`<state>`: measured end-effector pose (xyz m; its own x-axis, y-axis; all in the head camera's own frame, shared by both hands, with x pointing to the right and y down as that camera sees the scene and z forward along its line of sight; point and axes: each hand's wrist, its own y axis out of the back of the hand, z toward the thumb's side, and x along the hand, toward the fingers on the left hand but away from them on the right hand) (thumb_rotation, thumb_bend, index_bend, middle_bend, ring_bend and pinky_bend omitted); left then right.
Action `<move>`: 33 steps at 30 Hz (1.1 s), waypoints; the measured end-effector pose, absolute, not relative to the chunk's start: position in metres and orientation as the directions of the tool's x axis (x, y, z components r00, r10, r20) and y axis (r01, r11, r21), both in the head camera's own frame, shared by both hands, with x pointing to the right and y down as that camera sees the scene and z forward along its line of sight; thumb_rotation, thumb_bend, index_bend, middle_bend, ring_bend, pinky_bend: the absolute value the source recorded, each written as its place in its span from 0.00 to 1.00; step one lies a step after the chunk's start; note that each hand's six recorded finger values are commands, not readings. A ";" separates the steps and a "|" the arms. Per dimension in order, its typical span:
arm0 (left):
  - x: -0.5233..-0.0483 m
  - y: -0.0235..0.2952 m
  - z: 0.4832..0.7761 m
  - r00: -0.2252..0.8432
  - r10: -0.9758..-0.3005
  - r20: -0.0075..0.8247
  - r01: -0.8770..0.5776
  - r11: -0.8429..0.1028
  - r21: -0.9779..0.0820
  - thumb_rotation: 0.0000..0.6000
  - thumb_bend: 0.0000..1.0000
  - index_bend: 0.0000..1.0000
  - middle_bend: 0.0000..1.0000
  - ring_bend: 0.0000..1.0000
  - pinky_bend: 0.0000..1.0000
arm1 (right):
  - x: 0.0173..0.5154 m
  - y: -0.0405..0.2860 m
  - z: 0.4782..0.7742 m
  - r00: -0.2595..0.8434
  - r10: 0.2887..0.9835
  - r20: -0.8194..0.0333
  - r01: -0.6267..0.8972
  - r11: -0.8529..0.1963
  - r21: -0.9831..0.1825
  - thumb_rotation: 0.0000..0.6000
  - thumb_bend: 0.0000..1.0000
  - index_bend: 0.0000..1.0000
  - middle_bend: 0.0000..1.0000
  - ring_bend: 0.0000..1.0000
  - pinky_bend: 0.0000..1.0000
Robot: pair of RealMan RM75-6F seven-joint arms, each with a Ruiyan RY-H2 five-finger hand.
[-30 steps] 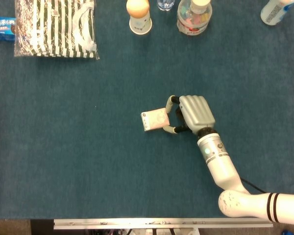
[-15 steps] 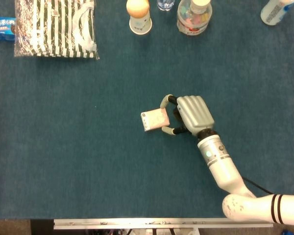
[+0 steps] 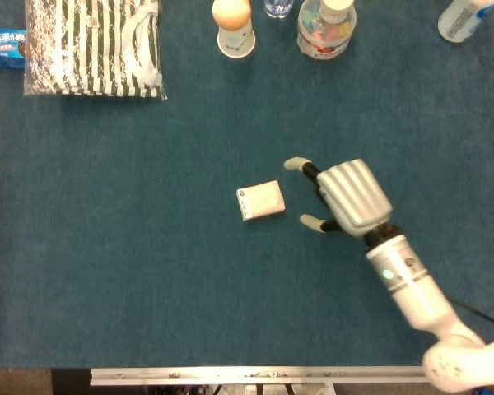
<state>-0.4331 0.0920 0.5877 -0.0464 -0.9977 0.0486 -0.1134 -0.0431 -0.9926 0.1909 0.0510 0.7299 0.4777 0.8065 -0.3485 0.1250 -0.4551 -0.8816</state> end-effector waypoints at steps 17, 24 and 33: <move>-0.432 0.090 0.596 -0.049 -0.996 0.071 -0.114 -0.065 -0.991 1.00 0.00 0.61 0.58 0.39 0.50 | 0.320 0.052 0.654 0.479 0.824 -0.303 -0.356 -0.133 -0.925 1.00 0.00 0.28 0.50 0.41 0.56; -0.429 0.090 0.598 -0.042 -0.996 0.077 -0.120 -0.072 -0.990 1.00 0.00 0.61 0.58 0.39 0.50 | 0.369 0.063 0.628 0.414 0.869 -0.271 -0.436 -0.072 -0.897 1.00 0.00 0.28 0.46 0.35 0.42; -0.432 0.089 0.603 -0.052 -0.994 0.094 -0.124 -0.087 -0.989 1.00 0.01 0.61 0.58 0.39 0.50 | 0.426 0.086 0.601 0.277 0.931 -0.238 -0.500 -0.072 -0.863 1.00 0.00 0.31 0.44 0.32 0.38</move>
<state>-0.4315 0.0888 0.6030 -0.0520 -0.9942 0.0939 -0.1237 -0.0869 -0.9885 0.4258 0.0862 0.6008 0.2766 0.9311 -0.2378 -0.4998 -0.0720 -0.8631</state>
